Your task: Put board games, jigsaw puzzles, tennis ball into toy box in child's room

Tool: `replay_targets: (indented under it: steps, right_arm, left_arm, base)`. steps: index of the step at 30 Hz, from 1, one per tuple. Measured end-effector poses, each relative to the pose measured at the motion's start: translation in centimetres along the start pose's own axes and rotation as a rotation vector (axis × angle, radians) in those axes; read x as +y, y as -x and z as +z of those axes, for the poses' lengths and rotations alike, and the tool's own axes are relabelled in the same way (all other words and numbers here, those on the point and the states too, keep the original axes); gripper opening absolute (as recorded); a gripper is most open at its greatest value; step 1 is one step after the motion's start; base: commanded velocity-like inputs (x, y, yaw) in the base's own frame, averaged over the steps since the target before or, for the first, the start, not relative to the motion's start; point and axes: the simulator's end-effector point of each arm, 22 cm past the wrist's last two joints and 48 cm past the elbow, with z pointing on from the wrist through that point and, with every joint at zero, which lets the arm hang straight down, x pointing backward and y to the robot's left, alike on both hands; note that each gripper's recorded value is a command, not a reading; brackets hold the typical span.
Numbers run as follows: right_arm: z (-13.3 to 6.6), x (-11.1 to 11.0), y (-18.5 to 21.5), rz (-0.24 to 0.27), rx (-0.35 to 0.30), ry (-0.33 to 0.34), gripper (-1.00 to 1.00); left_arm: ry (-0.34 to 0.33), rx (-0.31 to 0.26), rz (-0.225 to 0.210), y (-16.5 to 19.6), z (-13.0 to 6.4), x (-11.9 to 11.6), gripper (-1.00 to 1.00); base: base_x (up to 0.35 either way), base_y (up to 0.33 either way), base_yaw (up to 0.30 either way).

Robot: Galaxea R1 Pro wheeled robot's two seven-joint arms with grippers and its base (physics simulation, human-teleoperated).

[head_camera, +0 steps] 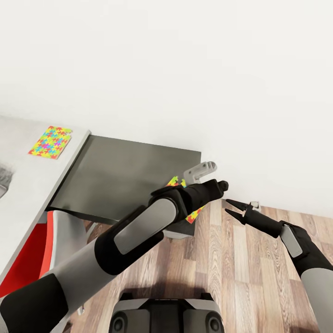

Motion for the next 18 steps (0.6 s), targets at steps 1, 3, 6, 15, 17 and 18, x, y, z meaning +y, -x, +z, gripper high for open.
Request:
replay_targets:
  steps: [1,3,6,15,17,18]
  right_arm:
    - [0.04,-0.05,0.03,0.0,0.0,0.0,1.0]
    - [0.16,-0.17,0.06,0.0,0.001,0.0,1.0]
    - [0.31,-0.33,0.14,0.0,0.001,0.0,1.0]
    - [0.68,-0.79,0.37,-0.001,0.002,0.001,1.0]
    - [0.67,-0.8,0.37,-0.001,0.002,0.001,1.0]
    - [0.66,-0.8,0.38,-0.001,0.002,0.0,1.0]
  left_arm:
    - [0.0,0.0,0.0,0.02,0.06,0.03,1.0]
    - [-0.017,0.004,0.002,0.03,0.16,-0.29,1.0]
    - [-0.029,0.007,0.004,0.07,0.33,-0.46,1.0]
    - [-0.047,0.01,0.006,0.18,0.81,-0.52,1.0]
    - [-0.053,0.011,0.007,0.14,0.81,-0.65,1.0]
    - [-0.056,0.012,0.007,0.12,0.8,-0.73,1.0]
  base:
    - [0.0,0.0,0.0]
    - [0.0,0.0,0.0]
    - [0.0,0.0,0.0]
    - [0.0,0.0,0.0]
    - [0.0,0.0,0.0]
    - [0.0,0.0,0.0]
